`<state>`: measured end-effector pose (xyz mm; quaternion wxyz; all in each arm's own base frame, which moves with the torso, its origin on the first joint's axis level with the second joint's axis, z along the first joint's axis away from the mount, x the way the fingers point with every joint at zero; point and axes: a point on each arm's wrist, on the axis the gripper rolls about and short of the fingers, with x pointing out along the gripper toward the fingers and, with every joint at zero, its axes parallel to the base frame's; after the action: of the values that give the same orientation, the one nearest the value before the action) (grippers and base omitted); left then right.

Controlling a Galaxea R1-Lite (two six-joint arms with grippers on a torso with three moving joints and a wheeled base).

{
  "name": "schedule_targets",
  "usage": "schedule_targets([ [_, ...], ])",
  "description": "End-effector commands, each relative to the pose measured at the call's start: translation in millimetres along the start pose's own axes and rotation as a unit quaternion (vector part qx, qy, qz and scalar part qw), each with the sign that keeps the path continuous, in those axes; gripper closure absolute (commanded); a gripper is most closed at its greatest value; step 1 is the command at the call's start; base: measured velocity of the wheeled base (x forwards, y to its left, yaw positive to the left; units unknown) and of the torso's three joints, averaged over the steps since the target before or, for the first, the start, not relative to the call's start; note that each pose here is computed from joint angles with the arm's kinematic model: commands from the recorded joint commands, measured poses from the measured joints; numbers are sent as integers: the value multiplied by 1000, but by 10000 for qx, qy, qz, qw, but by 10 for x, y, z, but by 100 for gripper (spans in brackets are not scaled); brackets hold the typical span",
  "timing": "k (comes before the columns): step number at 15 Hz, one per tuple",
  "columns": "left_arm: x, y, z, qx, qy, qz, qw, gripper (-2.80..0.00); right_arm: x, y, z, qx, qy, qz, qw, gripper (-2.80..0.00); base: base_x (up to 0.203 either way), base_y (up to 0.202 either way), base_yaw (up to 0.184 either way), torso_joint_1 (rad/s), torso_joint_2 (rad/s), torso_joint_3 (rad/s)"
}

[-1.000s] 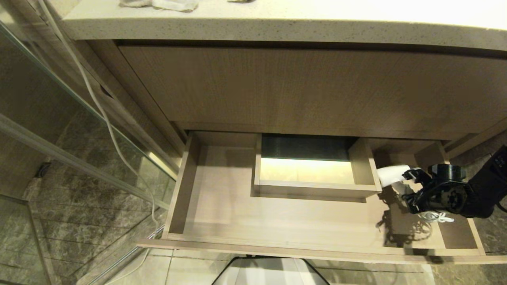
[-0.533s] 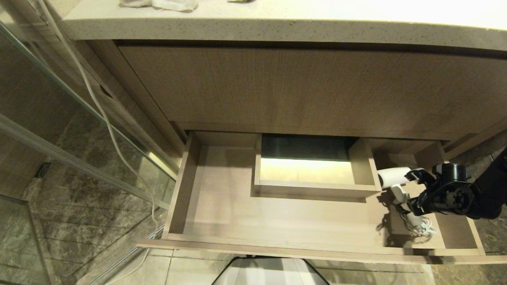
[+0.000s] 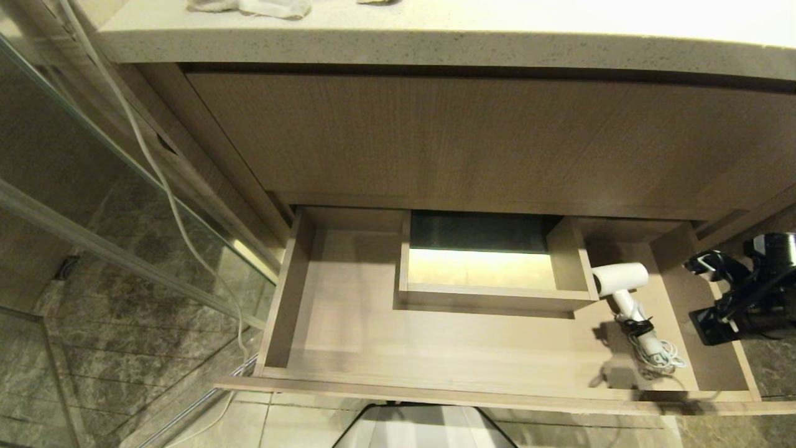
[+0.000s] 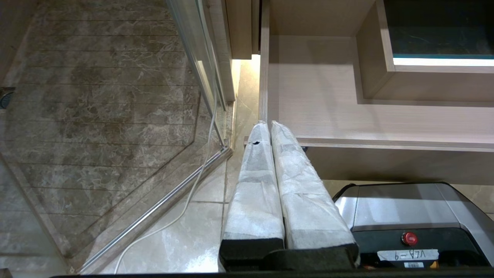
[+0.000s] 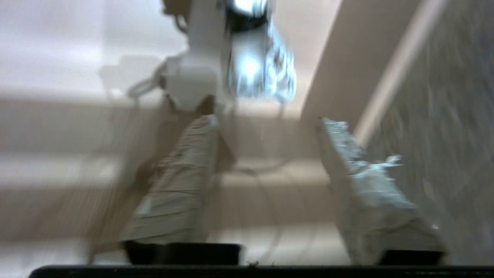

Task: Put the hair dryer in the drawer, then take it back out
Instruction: Put it into the drawer, then close the drawer

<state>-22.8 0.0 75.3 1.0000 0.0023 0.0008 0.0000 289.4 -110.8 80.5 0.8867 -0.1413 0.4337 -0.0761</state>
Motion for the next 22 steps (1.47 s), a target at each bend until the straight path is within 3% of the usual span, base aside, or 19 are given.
schedule_targets([
  [1, 1, 0, -4, 0, 7, 0, 10000, 0, -455, 68, -201, -56, -9, -115, 9999, 0, 0, 0, 0, 0, 0, 0],
  [4, 1, 0, -4, 0, 7, 0, 10000, 0, -649, 303, -735, -134, 1153, 17, 9932, 0, 0, 0, 0, 0, 0, 0],
  [8, 1, 0, -4, 0, 7, 0, 10000, 0, -504, 409, -955, -253, 2086, 304, 9772, 0, 0, 0, 0, 0, 0, 0],
  [11, 1, 0, -4, 0, 6, 0, 10000, 0, -397, 413, -955, -275, 2186, 353, 9748, 0, 0, 0, 0, 0, 0, 0],
  [14, 1, 0, -4, 0, 7, 0, 10000, 0, 20, 458, -1022, -321, 2603, 607, 9631, 0, 0, 0, 0, 0, 0, 0],
  [17, 1, 0, -4, 0, 7, 0, 10000, 0, 331, 446, -996, -281, 2524, 587, 9654, 0, 0, 0, 0, 0, 0, 0],
  [22, 1, 0, -4, 0, 7, 0, 10000, 0, 482, 323, -814, -142, 2004, 321, 9791, 0, 0, 0, 0, 0, 0, 0],
])
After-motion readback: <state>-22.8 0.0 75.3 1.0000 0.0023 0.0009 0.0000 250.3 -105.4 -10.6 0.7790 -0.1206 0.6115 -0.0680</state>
